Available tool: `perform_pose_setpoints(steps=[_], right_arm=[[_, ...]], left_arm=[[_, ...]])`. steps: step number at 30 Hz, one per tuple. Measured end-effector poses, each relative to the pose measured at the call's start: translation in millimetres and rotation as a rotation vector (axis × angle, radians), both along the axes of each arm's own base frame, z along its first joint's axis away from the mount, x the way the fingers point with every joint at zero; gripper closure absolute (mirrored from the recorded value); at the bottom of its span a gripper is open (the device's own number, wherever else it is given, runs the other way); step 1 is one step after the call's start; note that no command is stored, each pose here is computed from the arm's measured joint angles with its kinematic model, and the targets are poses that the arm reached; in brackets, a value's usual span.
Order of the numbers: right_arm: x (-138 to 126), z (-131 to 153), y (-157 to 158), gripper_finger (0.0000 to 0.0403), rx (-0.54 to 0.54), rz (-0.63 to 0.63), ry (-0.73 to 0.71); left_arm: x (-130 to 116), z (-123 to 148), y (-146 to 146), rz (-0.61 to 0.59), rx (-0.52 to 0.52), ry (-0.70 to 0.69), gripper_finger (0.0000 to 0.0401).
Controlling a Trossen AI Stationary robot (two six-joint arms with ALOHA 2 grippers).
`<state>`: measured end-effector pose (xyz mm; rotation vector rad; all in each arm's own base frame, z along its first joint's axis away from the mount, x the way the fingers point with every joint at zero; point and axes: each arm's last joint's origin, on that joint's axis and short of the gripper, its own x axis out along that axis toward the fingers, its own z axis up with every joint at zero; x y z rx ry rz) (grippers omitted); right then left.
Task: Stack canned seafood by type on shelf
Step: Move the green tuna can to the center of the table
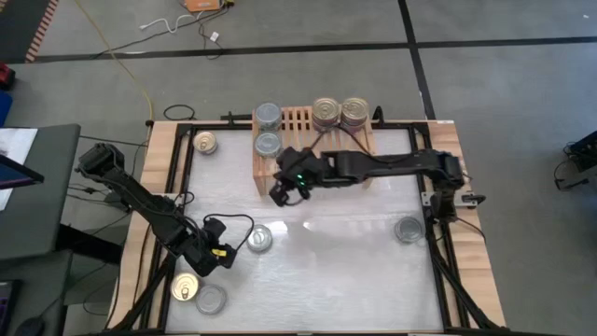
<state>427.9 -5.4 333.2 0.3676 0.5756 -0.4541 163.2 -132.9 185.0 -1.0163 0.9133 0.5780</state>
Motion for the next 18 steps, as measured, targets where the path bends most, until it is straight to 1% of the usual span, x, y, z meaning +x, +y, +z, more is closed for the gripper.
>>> perform_pose_setpoints(steps=[4, 7, 10, 12, 15, 18], right_arm=[[-29.5, 17.9, 29.4, 0.0381, 0.006, 0.054, 0.086], [-50.5, 15.4, 53.1, 0.0379, -0.025, 0.043, 0.223], [-66.4, -10.3, 77.3, 0.0385, -0.010, 0.037, 0.364], [-75.7, -34.4, 94.7, 0.0389, 0.018, 0.026, 0.404], [-92.3, -64.5, 117.4, 0.0389, 0.106, 0.001, 0.370], [-109.2, -85.6, 136.5, 0.0389, 0.224, -0.007, 0.269]], left_arm=[[0.1, 0.1, -0.1, 0.002, -0.002, -0.002, 0.0189], [0.1, 0.1, -0.1, 0.026, -0.016, -0.002, 0.0189], [1.5, 0.1, 1.5, 0.041, -0.020, -0.002, 0.0189], [3.8, 0.5, 3.0, 0.043, -0.021, -0.010, 0.0189], [8.7, 1.6, 5.8, 0.045, -0.020, -0.032, 0.0189], [13.2, 2.2, 10.6, 0.079, -0.013, -0.050, 0.0189]])
